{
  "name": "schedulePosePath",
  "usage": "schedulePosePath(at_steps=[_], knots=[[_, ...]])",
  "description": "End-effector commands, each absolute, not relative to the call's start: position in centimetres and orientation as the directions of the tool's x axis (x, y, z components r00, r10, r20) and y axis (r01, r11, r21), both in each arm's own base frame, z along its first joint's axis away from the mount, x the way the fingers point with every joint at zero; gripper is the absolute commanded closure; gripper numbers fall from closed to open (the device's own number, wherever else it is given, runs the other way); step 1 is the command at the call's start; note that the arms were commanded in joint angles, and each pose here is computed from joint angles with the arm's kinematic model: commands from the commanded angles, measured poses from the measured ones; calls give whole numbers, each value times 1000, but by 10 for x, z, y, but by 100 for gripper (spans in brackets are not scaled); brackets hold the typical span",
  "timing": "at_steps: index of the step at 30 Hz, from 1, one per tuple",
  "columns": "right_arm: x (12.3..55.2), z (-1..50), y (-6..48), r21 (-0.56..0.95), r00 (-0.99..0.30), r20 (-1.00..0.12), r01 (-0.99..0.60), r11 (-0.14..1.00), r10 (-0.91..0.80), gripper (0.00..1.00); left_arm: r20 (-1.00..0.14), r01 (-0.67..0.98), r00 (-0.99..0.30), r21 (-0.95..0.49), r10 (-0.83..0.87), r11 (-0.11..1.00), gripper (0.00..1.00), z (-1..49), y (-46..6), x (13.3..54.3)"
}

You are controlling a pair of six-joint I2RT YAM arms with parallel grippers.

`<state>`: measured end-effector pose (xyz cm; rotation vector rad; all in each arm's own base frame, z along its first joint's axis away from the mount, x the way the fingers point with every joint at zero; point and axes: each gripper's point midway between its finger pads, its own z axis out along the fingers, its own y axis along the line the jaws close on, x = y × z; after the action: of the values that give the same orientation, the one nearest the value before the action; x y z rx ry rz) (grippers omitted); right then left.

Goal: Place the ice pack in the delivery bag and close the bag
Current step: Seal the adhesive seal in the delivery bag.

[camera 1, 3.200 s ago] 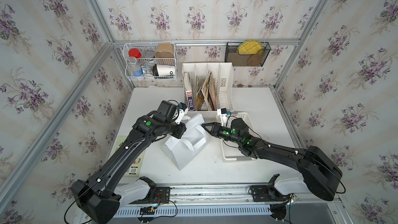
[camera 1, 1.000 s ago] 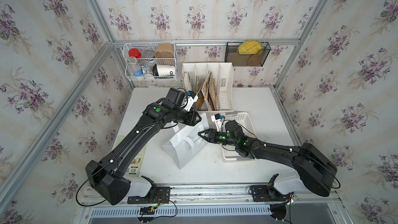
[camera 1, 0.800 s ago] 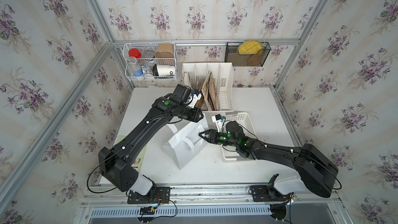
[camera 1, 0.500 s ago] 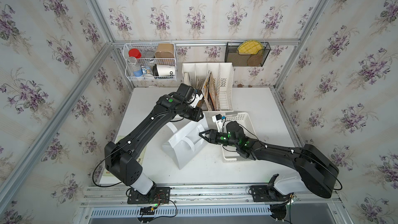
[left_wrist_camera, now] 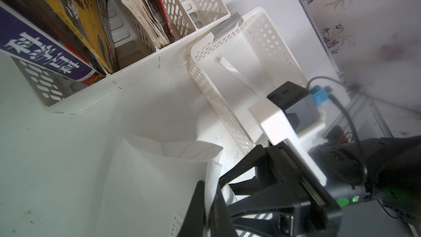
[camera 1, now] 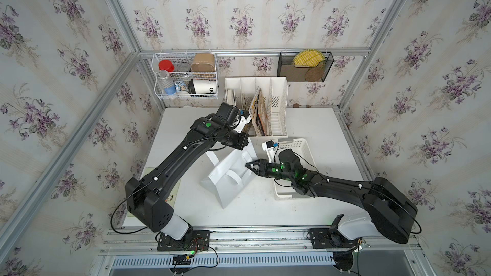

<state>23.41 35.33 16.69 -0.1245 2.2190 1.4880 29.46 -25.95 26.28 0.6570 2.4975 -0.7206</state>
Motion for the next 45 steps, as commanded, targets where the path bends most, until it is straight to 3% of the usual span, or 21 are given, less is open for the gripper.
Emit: schedulePosePath(at_steps=[1, 7, 20, 27, 28, 31, 40, 43, 45], knots=[[236, 171, 354, 853, -883, -431, -330, 405, 187, 62, -592, 563, -758, -383, 274, 732, 61, 288, -257, 288], [235, 170, 352, 850, -882, -432, -330, 411, 185, 60, -603, 552, -757, -387, 250, 738, 55, 299, -235, 256], [234, 168, 354, 852, -888, -426, -329, 407, 173, 56, -489, 502, -812, -310, 317, 808, 52, 248, -206, 236], [233, 167, 353, 852, -891, -421, -323, 411, 172, 55, -426, 507, -833, -329, 354, 797, 65, 226, -212, 234], [233, 167, 354, 853, -891, -420, -323, 410, 172, 55, -421, 508, -834, -333, 357, 795, 71, 224, -213, 234], [234, 168, 353, 853, -890, -420, -321, 412, 176, 55, -423, 513, -831, -331, 361, 792, 99, 225, -214, 236], [234, 169, 353, 854, -891, -418, -319, 411, 177, 55, -475, 473, -829, -314, 295, 823, 100, 243, -214, 252], [234, 169, 353, 853, -891, -418, -317, 414, 178, 55, -485, 467, -830, -338, 274, 817, 68, 253, -216, 250], [234, 169, 353, 853, -892, -417, -317, 414, 176, 54, -501, 471, -825, -352, 262, 809, 54, 260, -215, 245]])
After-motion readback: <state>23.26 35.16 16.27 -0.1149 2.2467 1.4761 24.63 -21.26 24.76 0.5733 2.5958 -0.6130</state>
